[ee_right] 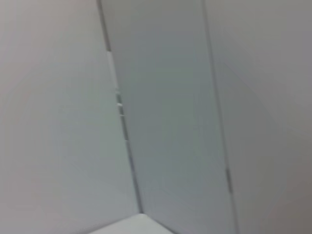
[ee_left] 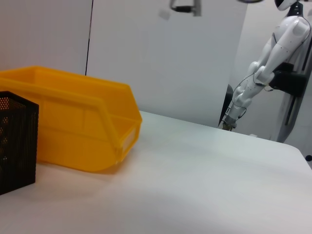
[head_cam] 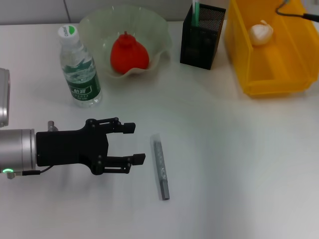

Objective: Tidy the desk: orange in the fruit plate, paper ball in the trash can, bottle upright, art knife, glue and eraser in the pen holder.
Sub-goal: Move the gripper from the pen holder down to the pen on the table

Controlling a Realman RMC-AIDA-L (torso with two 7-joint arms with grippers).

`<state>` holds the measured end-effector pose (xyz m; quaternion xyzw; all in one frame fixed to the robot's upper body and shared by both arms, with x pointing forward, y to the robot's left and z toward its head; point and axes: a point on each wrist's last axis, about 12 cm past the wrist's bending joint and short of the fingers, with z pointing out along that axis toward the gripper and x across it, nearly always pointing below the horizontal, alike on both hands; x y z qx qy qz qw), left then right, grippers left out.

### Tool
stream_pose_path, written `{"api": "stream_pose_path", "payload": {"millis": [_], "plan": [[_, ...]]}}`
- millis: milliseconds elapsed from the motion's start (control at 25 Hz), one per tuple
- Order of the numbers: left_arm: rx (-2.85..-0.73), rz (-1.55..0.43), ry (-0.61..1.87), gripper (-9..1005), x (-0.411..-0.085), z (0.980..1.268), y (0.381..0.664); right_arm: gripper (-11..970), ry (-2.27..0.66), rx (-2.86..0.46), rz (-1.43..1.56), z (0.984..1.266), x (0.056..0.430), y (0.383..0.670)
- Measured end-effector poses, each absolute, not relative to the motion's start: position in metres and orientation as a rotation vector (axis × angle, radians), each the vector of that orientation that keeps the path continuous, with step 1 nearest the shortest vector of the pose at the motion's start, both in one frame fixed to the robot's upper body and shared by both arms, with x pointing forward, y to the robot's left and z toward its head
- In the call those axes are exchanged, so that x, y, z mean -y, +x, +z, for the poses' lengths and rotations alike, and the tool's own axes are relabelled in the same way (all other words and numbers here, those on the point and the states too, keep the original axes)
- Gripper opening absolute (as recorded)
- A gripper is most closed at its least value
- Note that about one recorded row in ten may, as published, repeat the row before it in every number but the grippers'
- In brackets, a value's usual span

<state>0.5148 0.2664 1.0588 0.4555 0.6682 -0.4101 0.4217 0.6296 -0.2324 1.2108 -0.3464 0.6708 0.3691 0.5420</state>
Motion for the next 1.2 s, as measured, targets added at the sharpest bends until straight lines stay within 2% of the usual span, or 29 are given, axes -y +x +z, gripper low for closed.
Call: {"api": "stream_pose_path", "payload": {"millis": [280, 440, 640, 1200], "plan": [[-1.673, -1.027, 1.138, 802, -0.266, 1.059, 0.515, 768, -0.903, -1.533, 0.997, 1.192, 0.256, 0.604], [-1.672, -1.028, 1.132, 802, -0.266, 1.059, 0.515, 768, -0.938, -1.524, 1.037, 1.168, 0.266, 0.587], [-1.672, -1.028, 1.117, 802, -0.267, 1.059, 0.516, 768, -0.98, -1.524, 1.067, 1.149, 0.269, 0.573], [-1.658, -1.031, 1.096, 802, -0.265, 1.06, 0.516, 768, -1.129, -1.649, 1.12, 1.132, 0.256, 0.566]]}}
